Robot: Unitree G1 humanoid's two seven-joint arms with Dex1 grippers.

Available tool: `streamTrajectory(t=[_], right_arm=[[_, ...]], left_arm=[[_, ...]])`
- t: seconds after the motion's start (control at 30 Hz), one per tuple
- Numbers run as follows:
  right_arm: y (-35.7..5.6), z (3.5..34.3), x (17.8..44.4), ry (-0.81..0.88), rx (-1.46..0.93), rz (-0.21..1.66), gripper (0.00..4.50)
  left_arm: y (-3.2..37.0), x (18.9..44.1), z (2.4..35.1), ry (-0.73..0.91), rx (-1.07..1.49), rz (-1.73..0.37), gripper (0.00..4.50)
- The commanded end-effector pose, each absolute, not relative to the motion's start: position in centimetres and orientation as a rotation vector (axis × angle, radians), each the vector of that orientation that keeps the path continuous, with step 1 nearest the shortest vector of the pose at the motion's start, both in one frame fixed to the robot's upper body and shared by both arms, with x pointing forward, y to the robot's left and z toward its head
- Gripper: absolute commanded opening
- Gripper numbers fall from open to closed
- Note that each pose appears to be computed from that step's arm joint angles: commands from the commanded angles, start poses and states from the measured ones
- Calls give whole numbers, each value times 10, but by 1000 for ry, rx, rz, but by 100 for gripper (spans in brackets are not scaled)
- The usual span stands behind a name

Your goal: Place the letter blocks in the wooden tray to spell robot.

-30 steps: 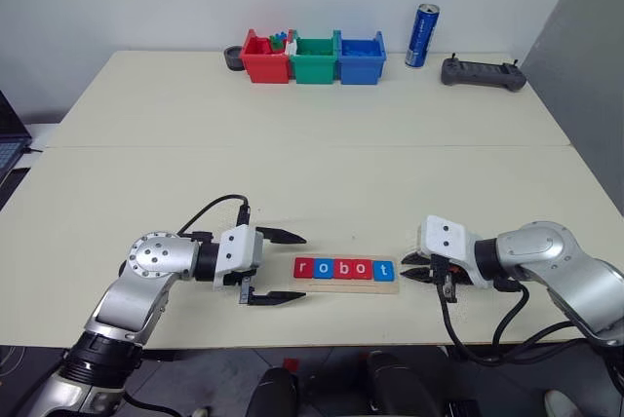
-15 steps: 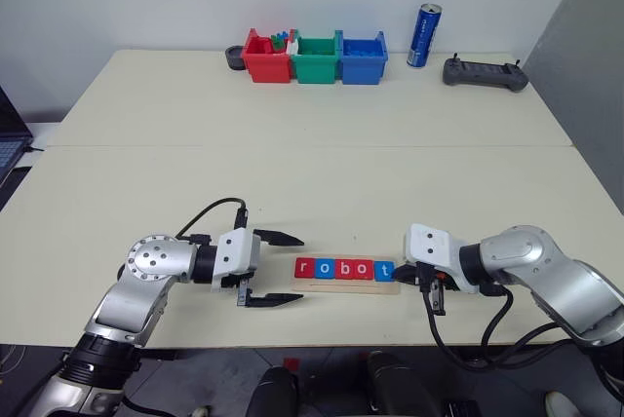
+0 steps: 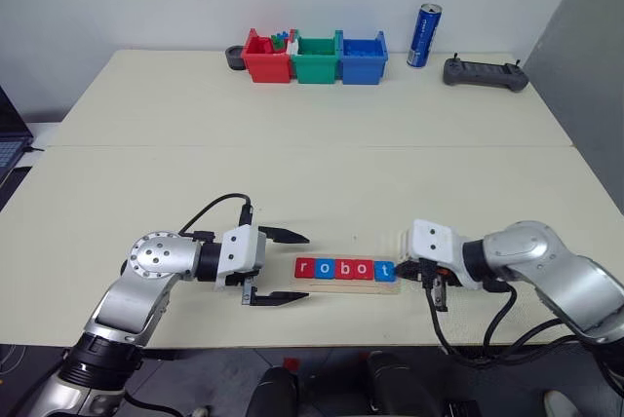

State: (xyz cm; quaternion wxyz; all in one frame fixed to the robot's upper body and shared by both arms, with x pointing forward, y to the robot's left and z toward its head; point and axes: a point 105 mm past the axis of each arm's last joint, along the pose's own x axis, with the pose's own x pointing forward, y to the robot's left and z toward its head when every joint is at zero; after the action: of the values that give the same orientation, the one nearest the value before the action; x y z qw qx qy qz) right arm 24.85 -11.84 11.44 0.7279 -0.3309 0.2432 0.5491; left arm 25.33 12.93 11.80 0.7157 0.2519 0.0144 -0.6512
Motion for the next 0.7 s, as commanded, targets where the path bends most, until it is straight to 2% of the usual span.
streamTrajectory(t=[0.03,0.7], right_arm=[[-120,119,244,513,-779,1221,3],[-105,104,251,471,-813,1247,3]], left_arm=[[131,255,123,4,572,-1438,450],[134,253,125,1,585,-1432,450]])
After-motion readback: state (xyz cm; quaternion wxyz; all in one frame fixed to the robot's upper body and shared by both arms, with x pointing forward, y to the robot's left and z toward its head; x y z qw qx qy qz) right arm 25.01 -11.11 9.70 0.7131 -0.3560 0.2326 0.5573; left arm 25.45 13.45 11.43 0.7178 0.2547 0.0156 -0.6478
